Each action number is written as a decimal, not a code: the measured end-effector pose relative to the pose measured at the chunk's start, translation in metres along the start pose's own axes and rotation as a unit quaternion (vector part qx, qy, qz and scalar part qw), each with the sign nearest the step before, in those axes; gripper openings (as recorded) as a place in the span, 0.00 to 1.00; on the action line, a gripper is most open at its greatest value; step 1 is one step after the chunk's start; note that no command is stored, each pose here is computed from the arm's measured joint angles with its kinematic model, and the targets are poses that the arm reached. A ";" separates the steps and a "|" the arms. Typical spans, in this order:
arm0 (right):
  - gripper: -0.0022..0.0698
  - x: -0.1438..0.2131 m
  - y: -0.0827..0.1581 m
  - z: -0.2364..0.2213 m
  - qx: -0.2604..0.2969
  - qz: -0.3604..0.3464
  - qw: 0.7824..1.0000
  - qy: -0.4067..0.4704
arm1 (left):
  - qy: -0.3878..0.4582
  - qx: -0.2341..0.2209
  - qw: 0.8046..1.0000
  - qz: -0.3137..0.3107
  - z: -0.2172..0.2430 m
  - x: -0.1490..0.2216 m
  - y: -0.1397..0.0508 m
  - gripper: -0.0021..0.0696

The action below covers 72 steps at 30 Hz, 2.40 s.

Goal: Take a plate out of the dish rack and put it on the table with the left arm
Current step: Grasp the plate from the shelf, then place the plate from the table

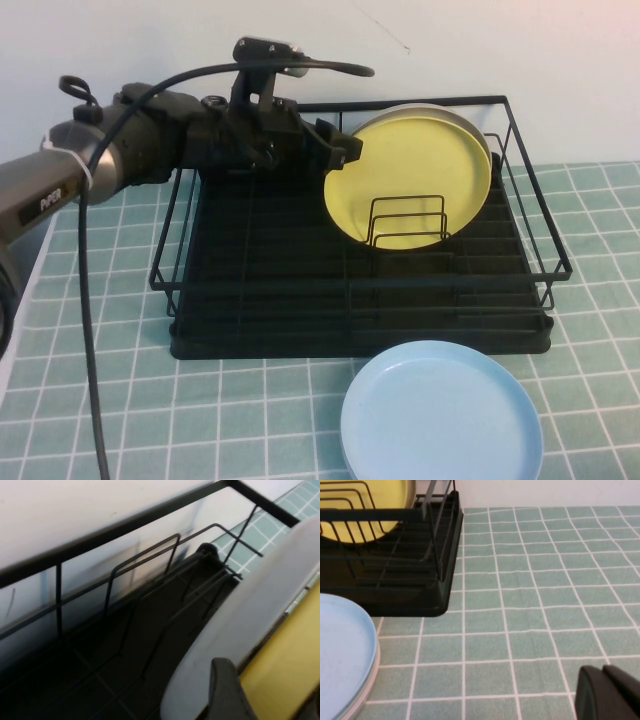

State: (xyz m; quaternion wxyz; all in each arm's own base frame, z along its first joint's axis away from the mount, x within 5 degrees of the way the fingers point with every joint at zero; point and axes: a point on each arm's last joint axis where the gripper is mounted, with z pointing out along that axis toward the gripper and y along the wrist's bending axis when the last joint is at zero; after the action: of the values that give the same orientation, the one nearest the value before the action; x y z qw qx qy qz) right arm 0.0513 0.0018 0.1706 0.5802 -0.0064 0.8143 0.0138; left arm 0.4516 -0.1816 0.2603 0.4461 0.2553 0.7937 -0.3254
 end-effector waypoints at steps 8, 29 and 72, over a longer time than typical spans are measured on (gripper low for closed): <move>0.03 0.000 0.000 0.000 0.000 0.000 1.000 0.000 | -0.002 -0.003 0.999 -0.033 0.014 0.011 0.008 0.41; 0.03 0.000 0.000 0.000 0.000 0.000 1.000 0.000 | -0.101 0.043 0.992 0.065 -0.061 -0.081 -0.053 0.04; 0.03 0.000 0.000 0.000 0.000 0.000 1.000 0.000 | 0.298 -0.006 0.949 -0.101 -0.038 0.077 -0.127 0.41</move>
State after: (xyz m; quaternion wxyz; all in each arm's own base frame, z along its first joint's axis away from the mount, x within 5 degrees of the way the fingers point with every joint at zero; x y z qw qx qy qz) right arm 0.0513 0.0018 0.1706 0.5802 -0.0064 0.8143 0.0138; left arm 0.3063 -0.2274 0.2446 0.1558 0.2563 0.9140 -0.2731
